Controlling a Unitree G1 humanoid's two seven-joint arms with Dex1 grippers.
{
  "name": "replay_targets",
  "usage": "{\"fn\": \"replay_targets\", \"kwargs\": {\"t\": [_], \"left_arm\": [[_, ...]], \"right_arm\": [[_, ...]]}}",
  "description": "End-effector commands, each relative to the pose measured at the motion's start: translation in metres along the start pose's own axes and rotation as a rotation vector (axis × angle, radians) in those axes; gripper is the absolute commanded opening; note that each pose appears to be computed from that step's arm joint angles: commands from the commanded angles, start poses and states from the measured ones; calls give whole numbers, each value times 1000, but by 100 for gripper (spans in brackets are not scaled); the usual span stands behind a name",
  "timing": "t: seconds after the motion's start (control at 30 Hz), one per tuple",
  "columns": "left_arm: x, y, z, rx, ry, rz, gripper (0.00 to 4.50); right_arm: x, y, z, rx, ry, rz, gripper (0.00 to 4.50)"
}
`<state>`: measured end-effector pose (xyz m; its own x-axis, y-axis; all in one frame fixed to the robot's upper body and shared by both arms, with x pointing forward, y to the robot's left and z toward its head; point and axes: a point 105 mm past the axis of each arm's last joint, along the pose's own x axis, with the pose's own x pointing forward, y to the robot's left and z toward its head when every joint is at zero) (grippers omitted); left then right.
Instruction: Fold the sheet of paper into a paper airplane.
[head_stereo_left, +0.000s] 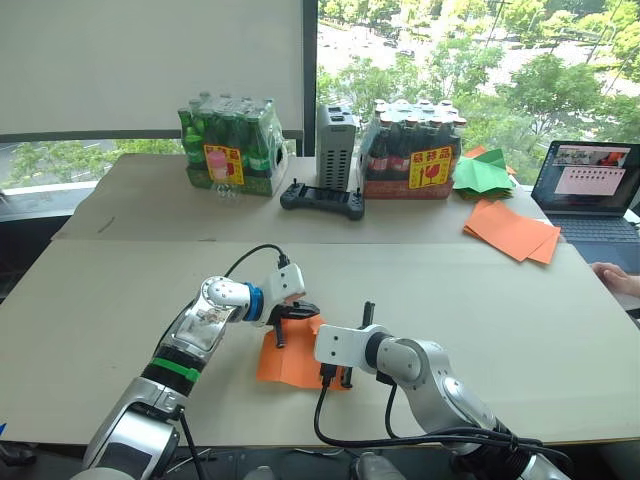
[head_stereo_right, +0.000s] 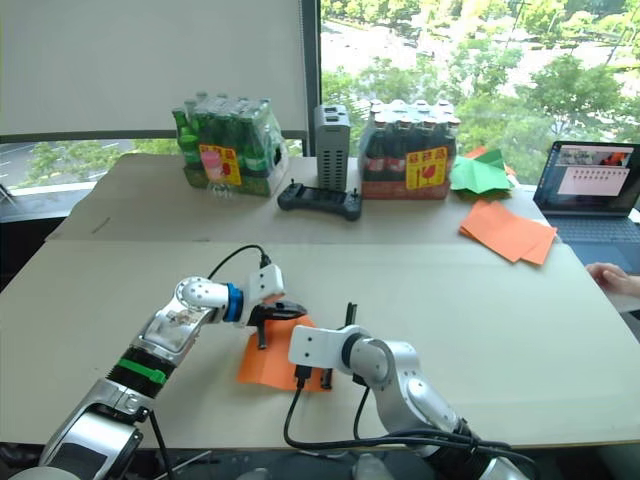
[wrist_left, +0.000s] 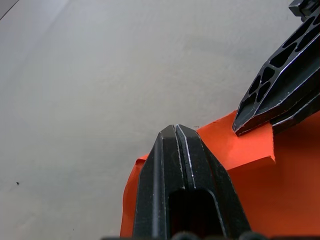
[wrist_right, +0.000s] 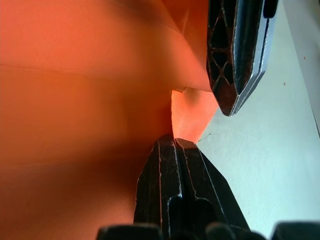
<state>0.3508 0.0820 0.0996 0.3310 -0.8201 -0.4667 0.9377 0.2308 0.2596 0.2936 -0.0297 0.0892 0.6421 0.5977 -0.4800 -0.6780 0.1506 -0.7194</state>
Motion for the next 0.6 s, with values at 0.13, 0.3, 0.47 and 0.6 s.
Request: {"fn": "replay_targets", "kwargs": {"t": [0.13,0.3,0.47,0.6], "left_arm": [[10,-1,1,36,10,-13,0],[13,0,-4,42,26,-11,0],[12,0,-7,42,31,-11,0],[12,0,-8,46,36,-10,0]], "right_arm": [[2,3,-2,11,12,15,3],[1,2,0,5,-4,9,3],[-5,-4,6,68,-49,-5,128],[-21,-19,14,268,-140,-13,192]]}}
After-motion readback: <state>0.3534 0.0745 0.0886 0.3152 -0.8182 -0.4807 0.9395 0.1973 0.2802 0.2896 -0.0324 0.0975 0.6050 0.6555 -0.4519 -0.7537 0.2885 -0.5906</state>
